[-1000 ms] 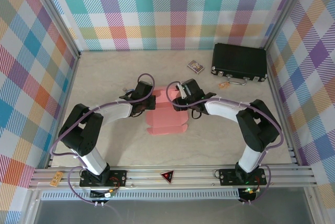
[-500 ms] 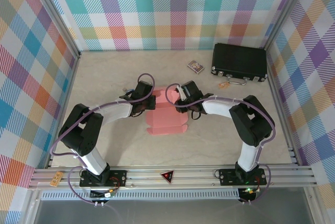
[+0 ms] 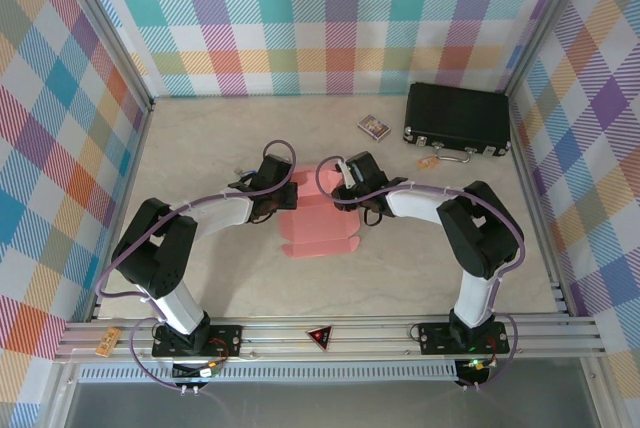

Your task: Fold the paper box

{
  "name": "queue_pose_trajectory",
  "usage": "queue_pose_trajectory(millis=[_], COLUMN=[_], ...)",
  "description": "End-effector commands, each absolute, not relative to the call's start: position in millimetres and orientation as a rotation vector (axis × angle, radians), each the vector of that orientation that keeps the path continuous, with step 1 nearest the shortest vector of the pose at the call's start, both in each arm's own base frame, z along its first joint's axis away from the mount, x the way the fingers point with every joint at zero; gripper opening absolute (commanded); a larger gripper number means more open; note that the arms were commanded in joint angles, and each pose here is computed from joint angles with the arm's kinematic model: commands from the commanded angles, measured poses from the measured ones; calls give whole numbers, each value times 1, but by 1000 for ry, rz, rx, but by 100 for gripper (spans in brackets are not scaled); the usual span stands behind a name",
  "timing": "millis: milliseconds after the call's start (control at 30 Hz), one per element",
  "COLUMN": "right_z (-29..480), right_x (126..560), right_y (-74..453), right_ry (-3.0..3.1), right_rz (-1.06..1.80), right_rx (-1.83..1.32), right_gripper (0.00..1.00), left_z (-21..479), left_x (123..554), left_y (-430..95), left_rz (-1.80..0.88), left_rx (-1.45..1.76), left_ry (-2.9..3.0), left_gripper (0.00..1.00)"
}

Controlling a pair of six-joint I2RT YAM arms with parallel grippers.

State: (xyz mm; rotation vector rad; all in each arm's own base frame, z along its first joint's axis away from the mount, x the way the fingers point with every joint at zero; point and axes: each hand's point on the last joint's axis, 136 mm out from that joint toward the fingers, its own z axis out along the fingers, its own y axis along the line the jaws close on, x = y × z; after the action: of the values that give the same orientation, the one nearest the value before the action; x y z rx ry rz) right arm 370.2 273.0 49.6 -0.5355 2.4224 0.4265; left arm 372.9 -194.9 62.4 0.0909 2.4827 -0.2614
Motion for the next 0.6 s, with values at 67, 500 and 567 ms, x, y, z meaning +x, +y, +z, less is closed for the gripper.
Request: queue_pose_trajectory(millis=[67, 500, 567], right_z=[72, 61, 59], right_x=[381, 398, 401], right_y=[273, 264, 260], right_ry=[2339, 2346, 2348], right_rz=[460, 361, 318], right_rx=[-497, -418, -395], right_gripper=[35, 18, 16], left_z=[54, 55, 55], left_x=[366, 365, 365], left_y=[-197, -199, -199], left_rz=[-245, -260, -261], left_rx=[111, 106, 101], left_ry=[2531, 2534, 2537], left_gripper=[3, 3, 3])
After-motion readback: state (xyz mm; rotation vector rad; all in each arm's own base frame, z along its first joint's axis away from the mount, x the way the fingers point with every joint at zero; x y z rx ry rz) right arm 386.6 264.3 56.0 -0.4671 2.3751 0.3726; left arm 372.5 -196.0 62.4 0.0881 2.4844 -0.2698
